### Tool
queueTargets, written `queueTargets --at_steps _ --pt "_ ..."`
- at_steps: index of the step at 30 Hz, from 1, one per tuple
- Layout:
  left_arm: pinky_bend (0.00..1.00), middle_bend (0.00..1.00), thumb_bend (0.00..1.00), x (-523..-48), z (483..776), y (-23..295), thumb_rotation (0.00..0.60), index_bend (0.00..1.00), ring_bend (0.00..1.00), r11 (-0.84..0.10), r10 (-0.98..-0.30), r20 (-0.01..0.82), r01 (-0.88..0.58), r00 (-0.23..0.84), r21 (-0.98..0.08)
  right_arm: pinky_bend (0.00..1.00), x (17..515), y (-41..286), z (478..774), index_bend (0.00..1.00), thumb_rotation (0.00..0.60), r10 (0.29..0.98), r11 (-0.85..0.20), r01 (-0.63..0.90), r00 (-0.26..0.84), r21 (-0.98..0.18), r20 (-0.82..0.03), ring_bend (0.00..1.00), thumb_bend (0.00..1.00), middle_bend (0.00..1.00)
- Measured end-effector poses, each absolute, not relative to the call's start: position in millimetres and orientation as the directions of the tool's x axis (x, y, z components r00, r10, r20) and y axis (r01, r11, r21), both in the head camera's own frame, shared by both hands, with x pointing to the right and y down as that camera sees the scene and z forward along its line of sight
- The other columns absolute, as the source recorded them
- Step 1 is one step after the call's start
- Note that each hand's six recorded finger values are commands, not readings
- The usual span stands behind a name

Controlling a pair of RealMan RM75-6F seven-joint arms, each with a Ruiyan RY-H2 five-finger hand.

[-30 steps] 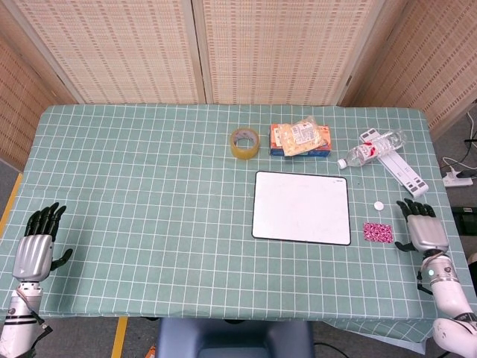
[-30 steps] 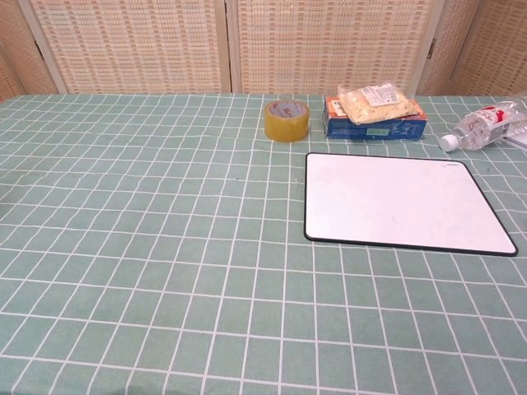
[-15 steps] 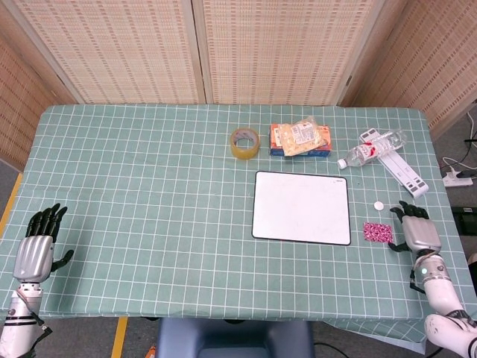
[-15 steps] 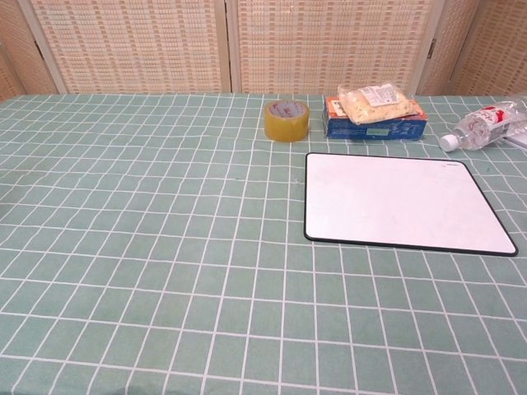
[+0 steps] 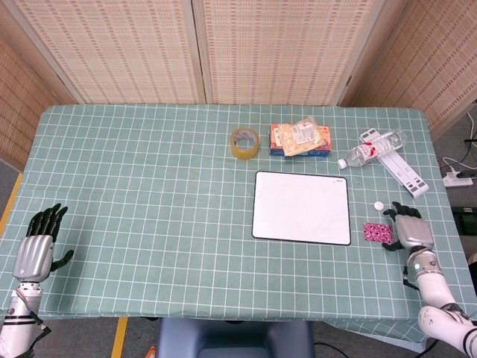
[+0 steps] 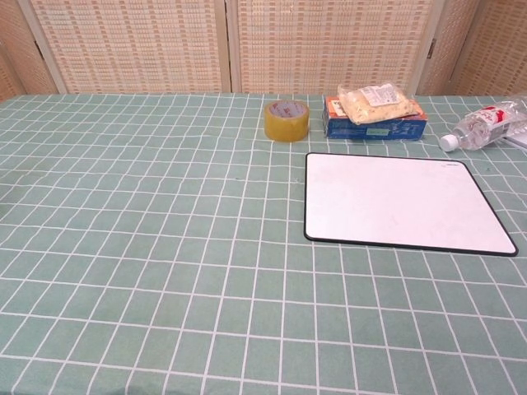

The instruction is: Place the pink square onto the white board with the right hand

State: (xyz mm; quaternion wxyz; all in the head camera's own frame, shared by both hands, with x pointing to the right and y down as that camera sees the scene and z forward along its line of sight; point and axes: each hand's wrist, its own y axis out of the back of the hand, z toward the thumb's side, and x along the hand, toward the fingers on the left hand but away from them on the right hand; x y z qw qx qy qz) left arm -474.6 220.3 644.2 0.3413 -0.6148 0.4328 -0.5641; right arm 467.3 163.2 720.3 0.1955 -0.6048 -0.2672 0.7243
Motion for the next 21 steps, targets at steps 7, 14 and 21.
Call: queueTargets --at_steps 7,14,21 --pt "0.0 0.0 0.19 -476.7 643.5 219.2 0.6 0.0 0.0 -0.393 -0.917 0.399 -0.154 -0.014 -0.907 0.0 463.5 159.9 719.8 0.24 0.6 0.606 -0.78 0.039 -0.201 -0.624 -0.77 0.0 0.21 0.0" --pt "0.0 0.0 0.19 -478.6 643.8 218.5 0.6 0.0 0.0 -0.395 -0.915 0.403 -0.167 -0.018 -0.903 0.0 456.7 156.0 722.6 0.25 0.6 0.606 -0.782 0.028 -0.2 -0.622 -0.77 0.0 0.21 0.0" --pt "0.0 0.0 0.19 -480.7 643.8 217.6 0.6 0.0 0.0 -0.397 -0.913 0.406 -0.176 -0.021 -0.901 0.0 445.0 155.5 730.3 0.26 0.6 0.6 -0.792 -0.006 -0.192 -0.61 -0.777 0.0 0.21 0.0"
